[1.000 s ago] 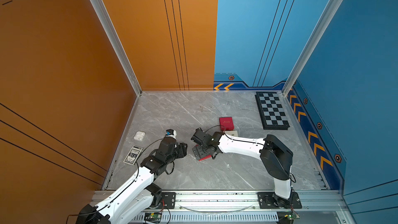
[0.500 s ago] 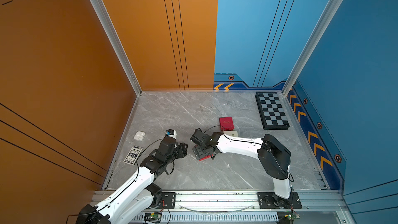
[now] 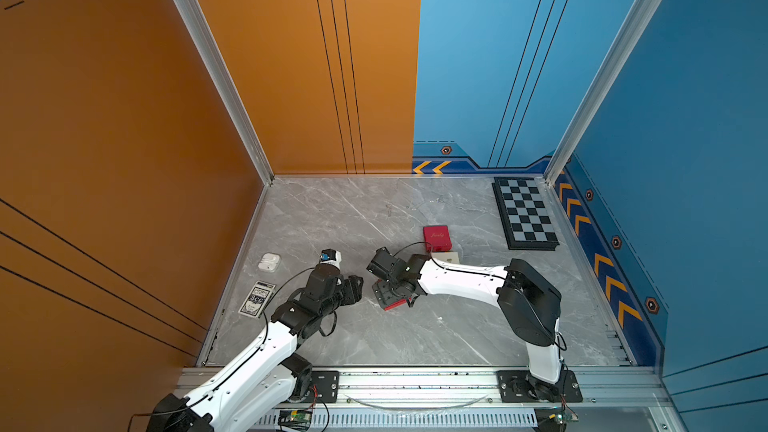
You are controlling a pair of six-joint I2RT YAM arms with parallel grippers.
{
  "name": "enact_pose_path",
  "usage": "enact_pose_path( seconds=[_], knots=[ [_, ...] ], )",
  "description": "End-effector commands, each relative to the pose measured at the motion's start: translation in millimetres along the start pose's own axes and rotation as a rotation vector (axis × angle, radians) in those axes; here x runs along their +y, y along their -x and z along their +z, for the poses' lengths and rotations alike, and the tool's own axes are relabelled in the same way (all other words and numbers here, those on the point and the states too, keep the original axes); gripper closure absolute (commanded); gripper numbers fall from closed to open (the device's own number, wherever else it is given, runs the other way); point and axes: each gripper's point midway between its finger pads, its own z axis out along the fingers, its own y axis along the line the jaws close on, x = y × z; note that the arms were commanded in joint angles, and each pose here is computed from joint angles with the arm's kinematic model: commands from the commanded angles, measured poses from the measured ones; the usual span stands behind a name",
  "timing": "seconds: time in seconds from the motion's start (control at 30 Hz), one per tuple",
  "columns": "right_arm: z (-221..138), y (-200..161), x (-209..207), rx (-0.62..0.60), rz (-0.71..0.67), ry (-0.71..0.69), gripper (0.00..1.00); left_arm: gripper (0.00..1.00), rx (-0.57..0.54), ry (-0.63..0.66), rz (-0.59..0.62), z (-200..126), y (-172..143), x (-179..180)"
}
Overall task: Take the necklace out of the lift-off lid jewelry box
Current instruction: Pick up the jewelry box from the center of the board.
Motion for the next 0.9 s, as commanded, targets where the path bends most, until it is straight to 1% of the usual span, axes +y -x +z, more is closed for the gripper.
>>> enact_pose_path(
  seconds=[0.0,0.3,0.47,0.53,0.67,0.77,0.87],
  knots=[
    [-15.5,-2.7,-4.3,0.028,-0.009,0.03,0.16,0.35,-0.013,-0.03,0.017,-0.6,2.0,-3.3],
    [-39.7,-5.7,-23.0,0.032,0.014,0.105,0.16,0.32,-0.047,-0.117,0.019,-1.7,2.8,-17.0],
    [-55.0,-8.2,-30.4,0.04,0.027,0.179,0.16,0.31,-0.06,-0.226,0.027,-1.8,-1.3,-34.9],
    [-66.1,-7.1,-33.9,0.032,0.038,0.218,0.16,0.28,-0.066,-0.273,0.042,-3.6,-3.2,-44.0],
    [-89.5,-7.6,-35.9,0.032,0.035,0.292,0.16,0.21,-0.092,-0.369,0.092,-11.5,-5.4,-64.7],
    [-104.3,-9.3,-38.0,0.039,0.029,0.321,0.16,0.16,-0.103,-0.436,0.158,-19.4,-11.5,-80.5],
    [-115.3,-12.0,-40.9,0.046,0.023,0.33,0.16,0.15,-0.115,-0.482,0.222,-25.6,-19.9,-90.7]
  ],
)
